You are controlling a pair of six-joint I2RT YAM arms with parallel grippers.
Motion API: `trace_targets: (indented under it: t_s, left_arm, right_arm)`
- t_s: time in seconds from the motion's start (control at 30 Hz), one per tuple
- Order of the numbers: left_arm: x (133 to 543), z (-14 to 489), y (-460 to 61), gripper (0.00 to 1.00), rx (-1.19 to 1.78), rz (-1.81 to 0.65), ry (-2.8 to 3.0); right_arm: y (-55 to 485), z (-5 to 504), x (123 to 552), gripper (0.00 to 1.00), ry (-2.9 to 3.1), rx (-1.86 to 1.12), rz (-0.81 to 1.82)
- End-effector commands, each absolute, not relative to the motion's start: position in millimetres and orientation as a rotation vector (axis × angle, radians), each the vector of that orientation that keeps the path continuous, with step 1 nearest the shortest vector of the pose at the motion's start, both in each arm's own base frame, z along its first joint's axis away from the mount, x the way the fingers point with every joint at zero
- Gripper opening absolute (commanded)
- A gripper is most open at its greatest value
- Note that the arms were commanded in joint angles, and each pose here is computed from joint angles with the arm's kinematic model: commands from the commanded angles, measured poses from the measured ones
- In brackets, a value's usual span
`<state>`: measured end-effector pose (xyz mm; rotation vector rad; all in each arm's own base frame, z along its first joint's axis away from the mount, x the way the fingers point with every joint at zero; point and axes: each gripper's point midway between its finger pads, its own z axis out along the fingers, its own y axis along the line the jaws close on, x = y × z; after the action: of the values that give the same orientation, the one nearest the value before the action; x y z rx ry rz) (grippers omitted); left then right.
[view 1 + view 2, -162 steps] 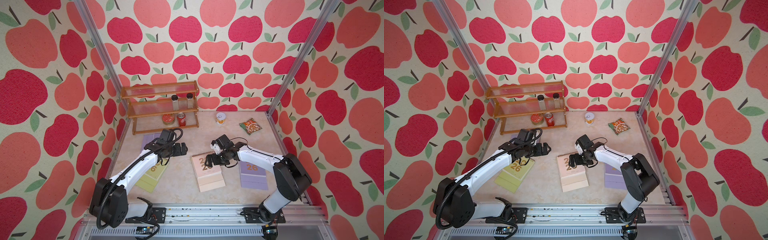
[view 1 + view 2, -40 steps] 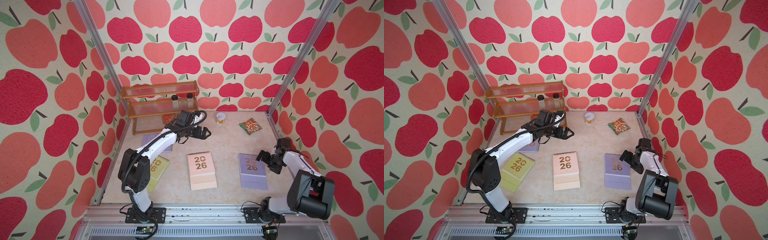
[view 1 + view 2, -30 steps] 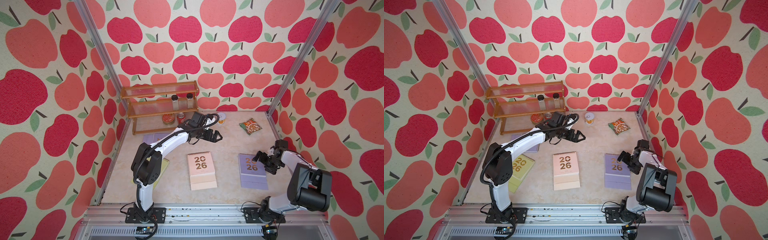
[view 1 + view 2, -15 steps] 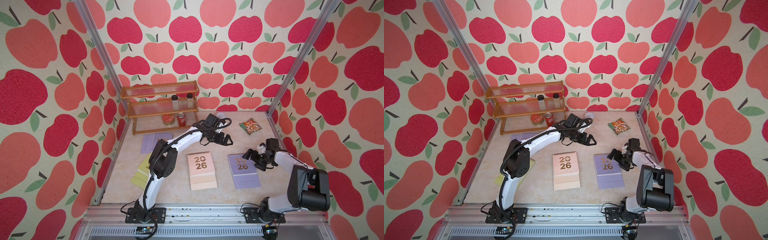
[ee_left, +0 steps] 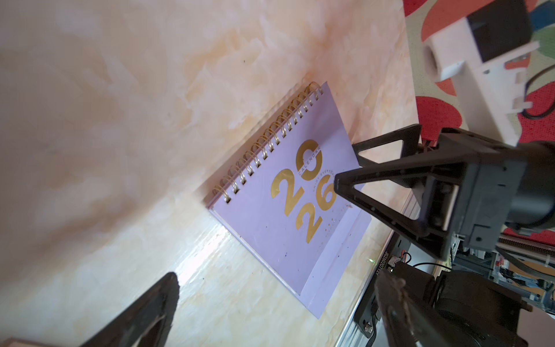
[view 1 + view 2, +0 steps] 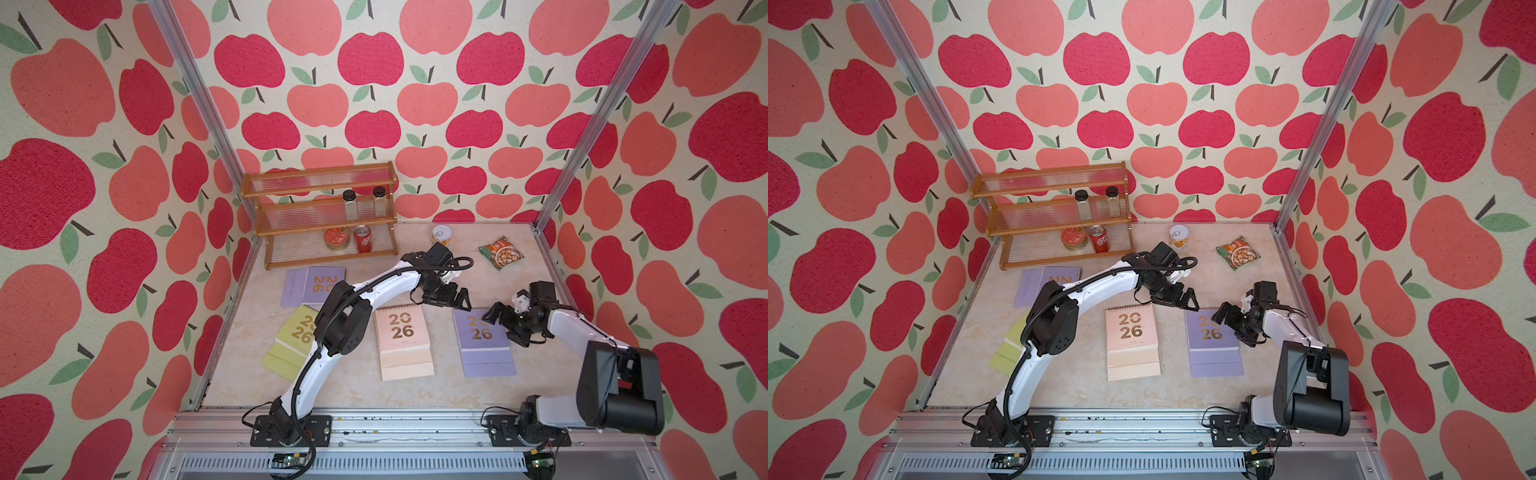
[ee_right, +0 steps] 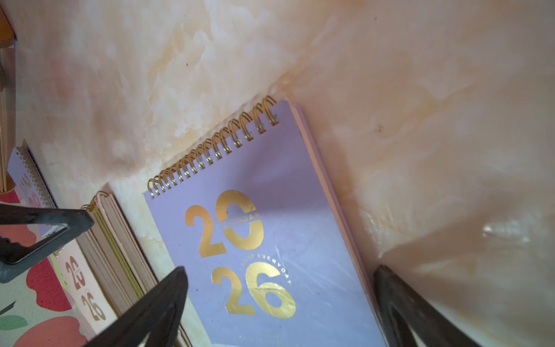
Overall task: Stack the calendars
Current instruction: Pick up the calendar at the center of the board.
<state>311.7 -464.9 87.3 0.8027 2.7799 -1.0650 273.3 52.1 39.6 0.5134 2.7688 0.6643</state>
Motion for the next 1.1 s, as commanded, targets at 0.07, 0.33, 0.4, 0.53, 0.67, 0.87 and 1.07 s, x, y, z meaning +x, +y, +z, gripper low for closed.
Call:
trace_targets:
  t_s: [0.07,0.33,0.4,0.53,0.67,0.87,1.07]
  left_arm:
    - [300.4,72.6,-466.8,0.99,0.783,-1.013,2.888]
    - [282.6,66.2,-474.2,0.99,0.831,-1.044,2.923]
    - [279.4,63.7,-472.8,0.99,0.84,-1.035,2.937]
    - [275.3,60.8,-473.8,1.0,0.852,-1.048,2.949]
    - [272.1,57.6,-478.3,0.99,0.868,-1.075,2.961]
    - [270.3,51.2,-481.7,0.99,0.888,-1.08,2.99]
    - [269.9,49.5,-485.6,0.99,0.898,-1.088,2.998]
  right_arm:
    - [58.5,41.0,259.0,0.99,2.792,0.513,0.699]
    - [60.5,43.1,254.3,0.99,2.782,0.51,0.715]
    - [61.6,42.2,253.2,0.99,2.783,0.509,0.72]
    - [63.7,40.0,251.2,0.99,2.783,0.512,0.732]
    - [66.4,38.4,249.7,0.98,2.782,0.51,0.748]
    - [67.1,38.2,251.5,0.98,2.777,0.509,0.753]
    - [68.6,30.6,251.5,0.98,2.793,0.515,0.767]
